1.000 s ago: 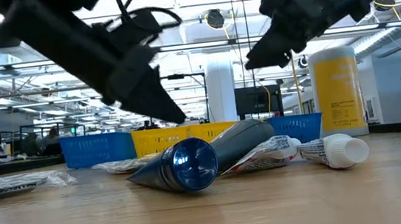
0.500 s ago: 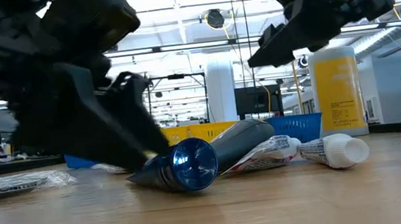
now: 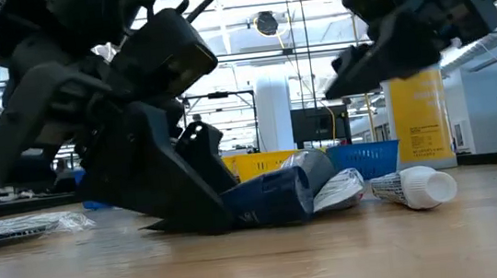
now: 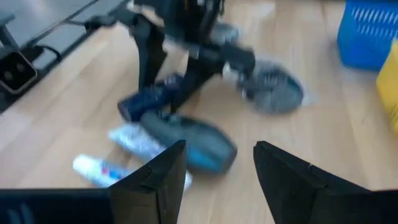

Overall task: Pick & Place Travel size toiletries
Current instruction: Put the shaving cream into the right yellow basket

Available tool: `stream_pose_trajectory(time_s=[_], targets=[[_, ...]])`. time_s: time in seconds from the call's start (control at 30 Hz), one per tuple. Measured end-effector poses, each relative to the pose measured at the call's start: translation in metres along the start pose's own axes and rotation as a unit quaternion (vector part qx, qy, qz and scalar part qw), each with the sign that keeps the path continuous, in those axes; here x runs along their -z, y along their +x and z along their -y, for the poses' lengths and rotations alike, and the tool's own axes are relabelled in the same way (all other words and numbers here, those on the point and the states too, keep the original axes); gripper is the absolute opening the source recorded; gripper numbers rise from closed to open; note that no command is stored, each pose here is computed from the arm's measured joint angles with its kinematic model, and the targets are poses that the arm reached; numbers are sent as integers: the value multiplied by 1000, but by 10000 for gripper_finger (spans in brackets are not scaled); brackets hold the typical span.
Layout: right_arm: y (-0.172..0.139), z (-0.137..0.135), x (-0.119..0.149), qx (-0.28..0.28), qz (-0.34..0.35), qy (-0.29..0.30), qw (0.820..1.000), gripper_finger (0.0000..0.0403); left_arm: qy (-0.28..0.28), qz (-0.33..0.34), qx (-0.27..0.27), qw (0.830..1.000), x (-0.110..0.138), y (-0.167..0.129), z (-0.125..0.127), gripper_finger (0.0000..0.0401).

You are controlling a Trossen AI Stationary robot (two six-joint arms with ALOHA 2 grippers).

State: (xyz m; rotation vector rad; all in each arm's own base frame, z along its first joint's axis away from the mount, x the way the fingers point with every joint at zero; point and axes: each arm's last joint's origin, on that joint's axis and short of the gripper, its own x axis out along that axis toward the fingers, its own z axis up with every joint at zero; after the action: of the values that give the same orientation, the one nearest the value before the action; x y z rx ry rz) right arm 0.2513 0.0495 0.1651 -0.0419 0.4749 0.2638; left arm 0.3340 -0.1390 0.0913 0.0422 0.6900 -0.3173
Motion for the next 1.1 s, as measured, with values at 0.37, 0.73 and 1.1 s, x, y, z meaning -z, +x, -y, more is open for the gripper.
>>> stream_pose_trajectory(time_s=[0.37, 0.73, 1.1], targets=[[-22, -3, 57, -1, 43, 50, 998, 175, -55, 3, -5, 998, -20, -26, -6, 81], [-58, 0, 64, 90, 233, 11, 968, 171, -54, 99, -141, 984, -101, -105, -86, 47], [-57, 0, 67, 96, 215, -9, 972, 171, 12, 33, -265, 964, -112, -114, -220, 50]])
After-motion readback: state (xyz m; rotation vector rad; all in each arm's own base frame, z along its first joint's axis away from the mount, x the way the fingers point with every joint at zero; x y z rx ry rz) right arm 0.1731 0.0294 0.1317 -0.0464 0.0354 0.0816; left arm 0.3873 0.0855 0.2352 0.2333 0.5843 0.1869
